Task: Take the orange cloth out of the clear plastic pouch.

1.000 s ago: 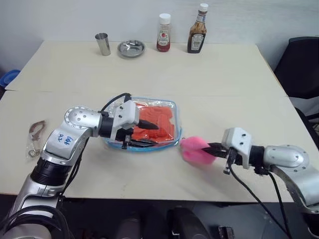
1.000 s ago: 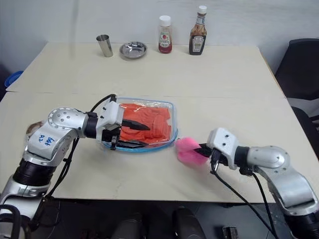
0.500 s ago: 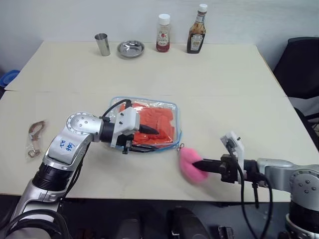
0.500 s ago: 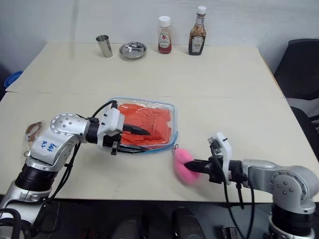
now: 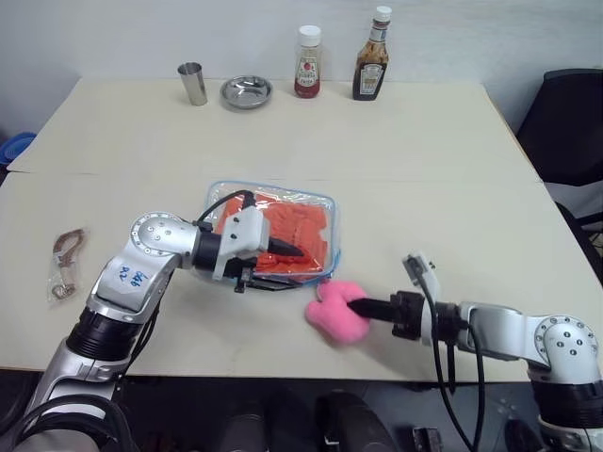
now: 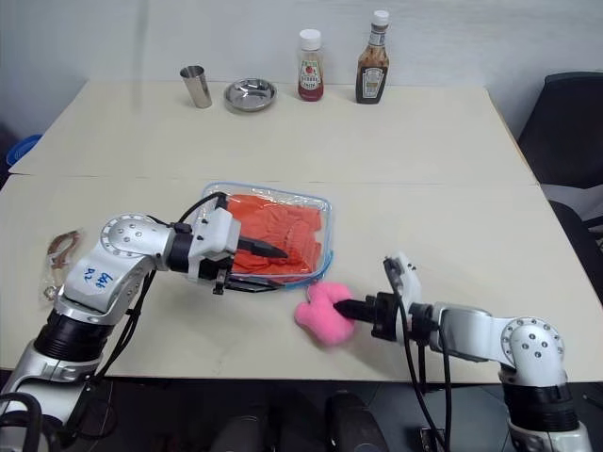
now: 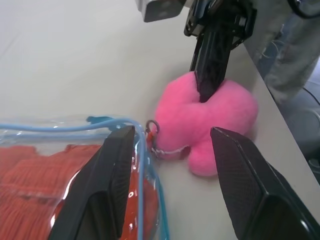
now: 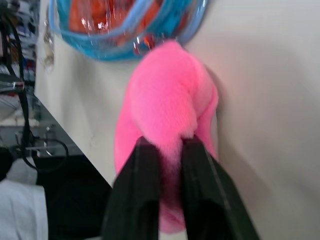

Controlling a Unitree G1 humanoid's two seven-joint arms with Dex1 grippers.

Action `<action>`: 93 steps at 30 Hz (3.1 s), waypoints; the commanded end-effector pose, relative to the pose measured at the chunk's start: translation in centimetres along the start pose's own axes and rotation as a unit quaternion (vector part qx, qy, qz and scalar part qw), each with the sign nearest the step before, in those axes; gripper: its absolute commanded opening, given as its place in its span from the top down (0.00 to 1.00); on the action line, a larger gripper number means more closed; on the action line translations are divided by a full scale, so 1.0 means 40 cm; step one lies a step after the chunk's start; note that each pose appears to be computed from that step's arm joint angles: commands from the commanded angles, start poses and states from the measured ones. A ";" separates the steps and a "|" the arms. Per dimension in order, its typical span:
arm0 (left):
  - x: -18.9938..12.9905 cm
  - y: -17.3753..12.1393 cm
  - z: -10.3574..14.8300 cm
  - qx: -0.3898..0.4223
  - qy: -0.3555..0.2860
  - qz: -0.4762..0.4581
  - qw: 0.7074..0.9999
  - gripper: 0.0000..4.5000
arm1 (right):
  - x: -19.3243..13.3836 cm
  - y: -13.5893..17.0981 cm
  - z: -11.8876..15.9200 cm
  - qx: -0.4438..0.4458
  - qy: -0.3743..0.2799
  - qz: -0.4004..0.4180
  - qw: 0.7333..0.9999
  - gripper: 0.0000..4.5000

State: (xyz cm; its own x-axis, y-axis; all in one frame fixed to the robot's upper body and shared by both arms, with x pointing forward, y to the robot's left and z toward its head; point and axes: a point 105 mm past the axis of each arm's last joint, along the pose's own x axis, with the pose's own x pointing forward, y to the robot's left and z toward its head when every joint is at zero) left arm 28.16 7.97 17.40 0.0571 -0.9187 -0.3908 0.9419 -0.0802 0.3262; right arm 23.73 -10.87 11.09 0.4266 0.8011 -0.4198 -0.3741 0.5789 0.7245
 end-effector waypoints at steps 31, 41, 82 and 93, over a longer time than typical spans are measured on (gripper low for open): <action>0.177 -0.067 -0.026 0.189 0.030 -0.237 0.952 0.43 | -0.216 0.098 0.208 -0.595 -0.004 -0.116 0.795 0.25; 0.138 -0.077 -0.064 0.192 0.044 -0.236 0.952 0.77 | -0.085 0.029 0.275 -0.777 0.039 -0.110 0.618 0.24; 0.211 -0.037 0.021 0.239 -0.016 -0.186 0.953 0.54 | -0.217 -0.014 0.279 -0.837 0.091 -0.122 0.525 0.24; 0.211 -0.041 -0.082 0.294 0.067 -0.242 0.922 0.54 | -0.210 -0.014 0.279 -0.829 0.085 -0.133 0.537 0.24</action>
State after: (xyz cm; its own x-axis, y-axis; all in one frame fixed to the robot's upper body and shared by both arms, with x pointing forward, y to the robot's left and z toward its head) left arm 27.98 1.32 12.03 -0.2593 -0.7072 -0.6578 0.5298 -0.6736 0.5154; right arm 29.58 -20.15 19.23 0.6022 0.5632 -0.5658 -0.6349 -0.0917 -0.7671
